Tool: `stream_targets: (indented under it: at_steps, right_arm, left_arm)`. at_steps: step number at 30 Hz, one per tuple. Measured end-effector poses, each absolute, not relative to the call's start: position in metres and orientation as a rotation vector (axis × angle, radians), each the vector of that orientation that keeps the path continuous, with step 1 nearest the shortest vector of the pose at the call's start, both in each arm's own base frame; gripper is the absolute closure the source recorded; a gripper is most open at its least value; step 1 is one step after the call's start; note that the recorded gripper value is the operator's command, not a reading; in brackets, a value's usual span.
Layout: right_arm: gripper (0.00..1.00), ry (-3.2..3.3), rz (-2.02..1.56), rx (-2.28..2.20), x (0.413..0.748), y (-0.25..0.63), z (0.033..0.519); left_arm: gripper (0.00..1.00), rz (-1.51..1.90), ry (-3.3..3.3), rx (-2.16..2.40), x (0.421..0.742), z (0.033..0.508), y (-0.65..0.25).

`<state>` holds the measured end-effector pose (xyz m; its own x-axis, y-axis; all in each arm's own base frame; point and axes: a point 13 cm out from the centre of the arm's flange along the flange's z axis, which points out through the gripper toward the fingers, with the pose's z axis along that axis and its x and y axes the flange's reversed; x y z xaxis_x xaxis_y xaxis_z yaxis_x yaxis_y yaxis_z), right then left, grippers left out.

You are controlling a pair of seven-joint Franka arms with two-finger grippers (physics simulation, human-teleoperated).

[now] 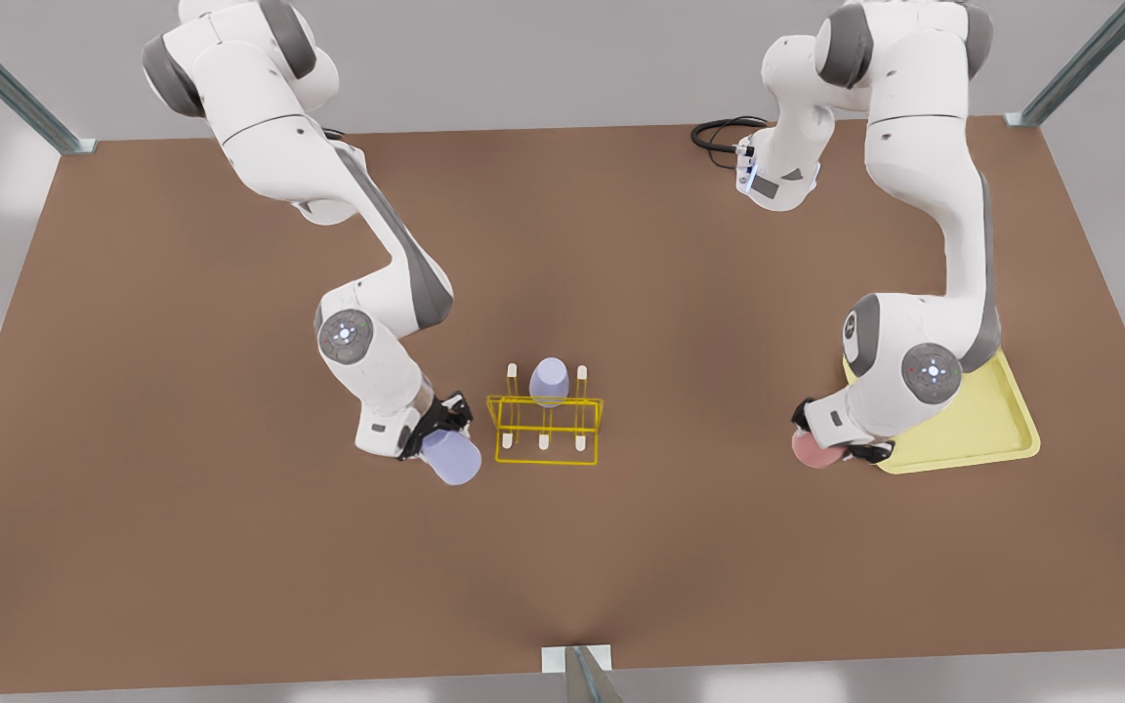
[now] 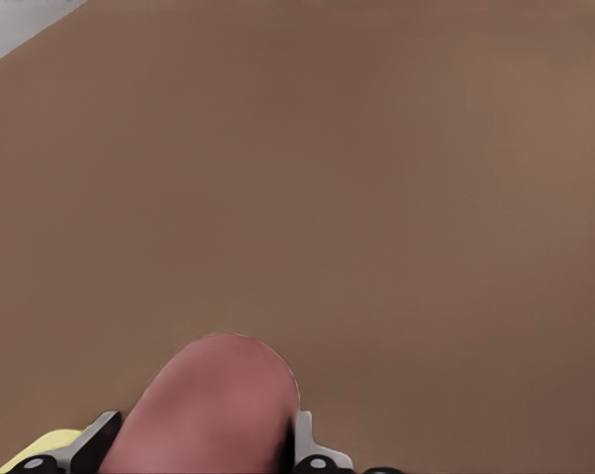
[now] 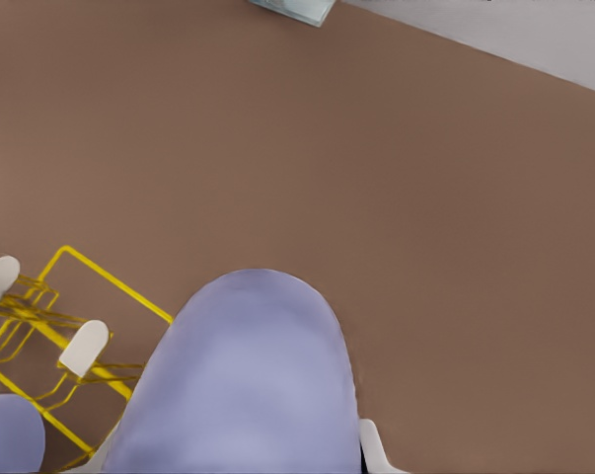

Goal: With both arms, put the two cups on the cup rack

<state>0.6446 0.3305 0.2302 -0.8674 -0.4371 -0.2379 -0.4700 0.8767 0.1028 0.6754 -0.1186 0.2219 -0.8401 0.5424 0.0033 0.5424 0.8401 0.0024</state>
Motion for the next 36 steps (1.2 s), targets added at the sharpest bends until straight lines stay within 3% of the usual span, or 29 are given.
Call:
stream_targets:
  at_steps: [5,14,19,20,26,27,32,34,36]
  right_arm:
    - [0.19,2.837,0.317,-0.719,0.627,0.367,0.236]
    - [0.19,2.869,0.36,-0.761,0.606,0.385,0.228]
    - [0.19,2.885,0.37,-0.779,0.6,0.392,0.22]
    - [0.0,2.893,0.352,-0.776,0.599,0.391,0.217]
    - [0.0,2.926,0.307,-0.723,0.598,0.387,0.212]
    - [0.0,2.928,0.307,-0.712,0.599,0.388,0.213]
    - [0.0,2.918,0.346,-0.636,0.61,0.396,0.234]
    - [0.0,2.885,0.371,-0.598,0.63,0.398,0.27]
    - [0.0,2.824,0.381,-0.551,0.662,0.388,0.344]
  left_arm:
    - [0.16,0.099,-3.051,-0.827,0.709,0.228,-0.246]
    - [0.16,0.397,-3.067,-0.436,0.685,0.258,-0.365]
    - [0.16,0.53,-3.019,-0.307,0.661,0.243,-0.436]
    - [0.16,0.544,-3.019,-0.275,0.66,0.241,-0.444]
    - [0.15,0.578,-3.019,-0.107,0.653,0.229,-0.474]
    - [0.0,0.578,-3.016,-0.084,0.652,0.227,-0.477]
    - [0.0,0.575,-3.016,0.025,0.653,0.225,-0.48]
    - [0.0,0.521,-3.06,0.036,0.66,0.258,-0.462]
    - [0.0,0.426,-3.16,0.088,0.677,0.361,-0.39]
